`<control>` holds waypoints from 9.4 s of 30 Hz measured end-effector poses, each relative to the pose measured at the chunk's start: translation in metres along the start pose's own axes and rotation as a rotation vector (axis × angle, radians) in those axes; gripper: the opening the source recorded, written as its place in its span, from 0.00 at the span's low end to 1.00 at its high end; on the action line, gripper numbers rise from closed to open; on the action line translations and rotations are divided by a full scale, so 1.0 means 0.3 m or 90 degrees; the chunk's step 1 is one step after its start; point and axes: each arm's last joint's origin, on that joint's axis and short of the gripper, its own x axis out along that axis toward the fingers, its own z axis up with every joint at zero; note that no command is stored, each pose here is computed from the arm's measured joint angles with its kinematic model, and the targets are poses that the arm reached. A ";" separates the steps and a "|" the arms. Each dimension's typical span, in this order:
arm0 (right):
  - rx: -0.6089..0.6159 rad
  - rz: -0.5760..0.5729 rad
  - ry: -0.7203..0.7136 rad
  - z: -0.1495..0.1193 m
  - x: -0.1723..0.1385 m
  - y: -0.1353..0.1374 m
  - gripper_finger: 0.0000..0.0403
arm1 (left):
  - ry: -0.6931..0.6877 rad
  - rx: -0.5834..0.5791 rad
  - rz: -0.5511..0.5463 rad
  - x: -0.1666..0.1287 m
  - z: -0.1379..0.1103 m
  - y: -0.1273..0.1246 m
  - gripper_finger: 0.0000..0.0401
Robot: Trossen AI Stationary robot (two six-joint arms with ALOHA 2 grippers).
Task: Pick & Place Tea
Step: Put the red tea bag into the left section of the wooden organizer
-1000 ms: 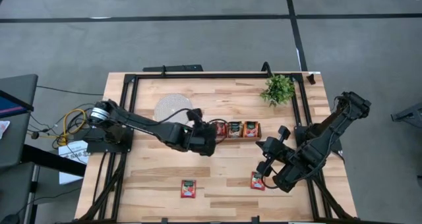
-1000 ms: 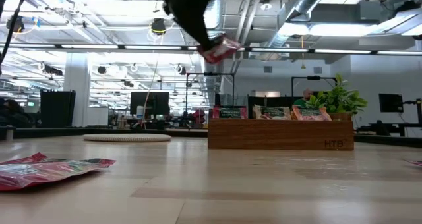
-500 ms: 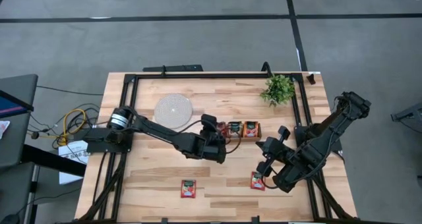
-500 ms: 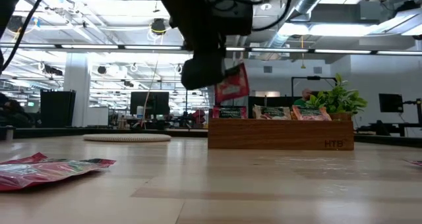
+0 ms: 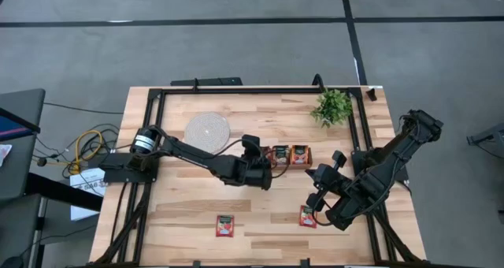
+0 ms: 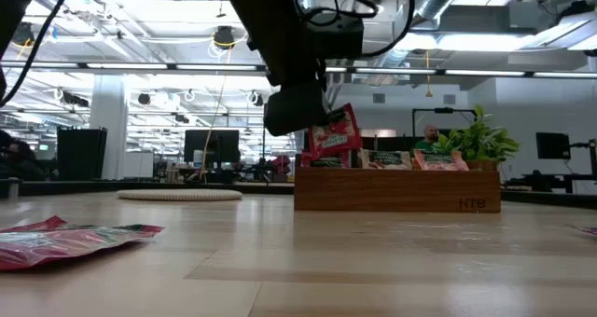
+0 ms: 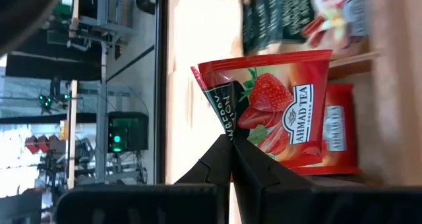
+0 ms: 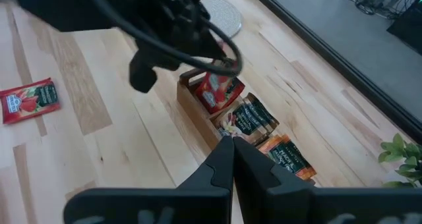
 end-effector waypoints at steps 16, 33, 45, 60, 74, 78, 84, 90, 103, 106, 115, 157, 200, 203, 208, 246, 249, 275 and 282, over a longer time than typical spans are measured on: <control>0.001 0.002 0.001 0.000 0.000 0.001 0.00 | 0.047 0.030 -0.032 0.063 -0.031 -0.044 0.00; -0.005 0.003 0.001 0.000 -0.001 0.001 0.00 | 0.068 0.067 0.018 0.081 -0.040 -0.068 0.00; -0.005 0.003 0.001 0.000 -0.001 0.001 0.00 | 0.064 0.074 0.013 0.078 -0.038 -0.071 0.14; 0.000 0.005 -0.001 0.001 0.000 0.003 0.00 | 0.072 -0.007 -0.004 -0.023 0.073 0.112 0.35; -0.008 0.012 -0.003 -0.001 -0.005 0.008 0.00 | 0.309 -0.080 -0.332 -0.209 -0.001 0.154 0.34; -0.009 0.014 0.001 -0.001 -0.005 0.008 0.00 | 0.278 -0.081 -0.406 -0.280 0.019 0.100 0.34; -0.014 0.030 0.017 -0.010 -0.014 0.014 0.00 | 0.217 -0.096 -0.467 -0.371 0.047 0.013 0.34; -0.021 0.042 0.021 -0.020 -0.026 0.019 0.00 | 0.231 -0.102 -0.475 -0.420 0.014 -0.088 0.34; -0.034 0.058 0.023 -0.034 -0.045 0.027 0.00 | 0.217 -0.150 -0.490 -0.512 -0.034 -0.241 0.34; -0.037 0.060 0.022 -0.036 -0.048 0.028 0.00 | 0.208 -0.166 -0.496 -0.513 -0.033 -0.257 0.34; -0.037 0.060 0.022 -0.037 -0.048 0.028 0.00 | 0.215 -0.175 -0.495 -0.474 -0.061 -0.297 0.34; -0.031 0.063 0.020 -0.035 -0.049 0.030 0.00 | 0.263 -0.160 -0.605 -0.340 -0.120 -0.393 0.06; -0.024 0.070 0.017 -0.033 -0.049 0.035 0.00 | 0.041 -0.035 0.059 -0.013 0.119 0.008 0.00; -0.029 0.073 0.015 -0.032 -0.050 0.037 0.00 | 0.049 0.016 0.061 0.001 0.117 -0.019 0.00; -0.031 0.072 0.016 -0.032 -0.049 0.036 0.00 | 0.061 0.041 0.064 0.013 0.108 -0.040 0.00; -0.048 0.071 0.014 -0.032 -0.049 0.036 0.00 | 0.084 0.005 0.034 0.050 0.090 -0.097 0.00; -0.048 0.071 0.014 -0.032 -0.049 0.036 0.00 | 0.084 0.005 0.034 0.049 0.090 -0.098 0.03; -0.057 0.183 0.213 -0.064 -0.061 0.053 0.00 | 0.144 -0.229 -0.083 -0.226 0.165 0.176 0.40; -0.072 0.260 0.227 -0.084 -0.102 0.086 0.00 | 0.181 -0.322 -0.102 -0.316 0.135 0.153 0.40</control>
